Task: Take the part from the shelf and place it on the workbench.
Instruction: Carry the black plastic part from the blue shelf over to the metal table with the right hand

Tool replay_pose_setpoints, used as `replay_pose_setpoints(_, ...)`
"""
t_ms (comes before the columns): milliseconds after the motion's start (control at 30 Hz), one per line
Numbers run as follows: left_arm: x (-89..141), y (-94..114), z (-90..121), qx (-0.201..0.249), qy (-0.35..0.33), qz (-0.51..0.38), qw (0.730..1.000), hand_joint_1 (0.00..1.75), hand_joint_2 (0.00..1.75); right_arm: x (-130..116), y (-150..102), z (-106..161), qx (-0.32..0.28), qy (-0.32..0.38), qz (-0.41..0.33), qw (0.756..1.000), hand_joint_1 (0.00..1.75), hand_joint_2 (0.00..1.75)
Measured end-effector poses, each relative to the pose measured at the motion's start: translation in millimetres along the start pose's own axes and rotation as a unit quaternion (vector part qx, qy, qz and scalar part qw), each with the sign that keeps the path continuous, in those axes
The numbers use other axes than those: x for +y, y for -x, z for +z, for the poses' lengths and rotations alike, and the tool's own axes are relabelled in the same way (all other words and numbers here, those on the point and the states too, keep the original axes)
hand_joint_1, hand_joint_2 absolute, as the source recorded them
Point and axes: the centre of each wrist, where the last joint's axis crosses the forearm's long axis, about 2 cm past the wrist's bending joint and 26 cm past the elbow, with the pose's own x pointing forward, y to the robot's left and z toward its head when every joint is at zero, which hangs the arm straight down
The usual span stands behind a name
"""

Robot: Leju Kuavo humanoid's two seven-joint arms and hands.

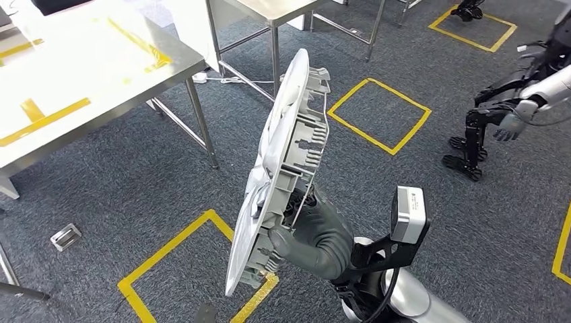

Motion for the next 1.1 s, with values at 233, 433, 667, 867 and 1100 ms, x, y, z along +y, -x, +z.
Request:
replay_pose_setpoints(233,0.9,-1.6,-1.1,0.003,-0.003,0.002,1.000,0.00,1.75,-0.9,0.5,-0.6,0.001,0.003,-0.009,1.000,1.75,1.75)
replay_pose_setpoints(433,0.5,-1.6,-0.9,0.006,-0.003,0.003,1.000,0.00,1.75,-1.3,2.4,0.0,0.005,0.004,-0.010,1.000,1.75,1.75)
replay_pose_setpoints(667,-0.5,2.8,1.3,0.014,-0.001,0.004,1.000,0.00,1.75,-2.1,3.1,-1.5,0.006,0.002,-0.013,1.000,1.75,1.75)
replay_pose_setpoints(867,-0.2,3.6,1.5,0.018,-0.001,0.004,1.000,0.00,1.75,-2.8,5.7,-0.8,0.011,0.003,-0.018,1.000,1.75,1.75)
replay_pose_setpoints(1100,0.0,5.5,2.0,0.020,0.001,0.002,1.000,0.00,1.75,-3.9,5.5,-3.1,0.010,-0.002,-0.022,1.000,1.75,1.75)
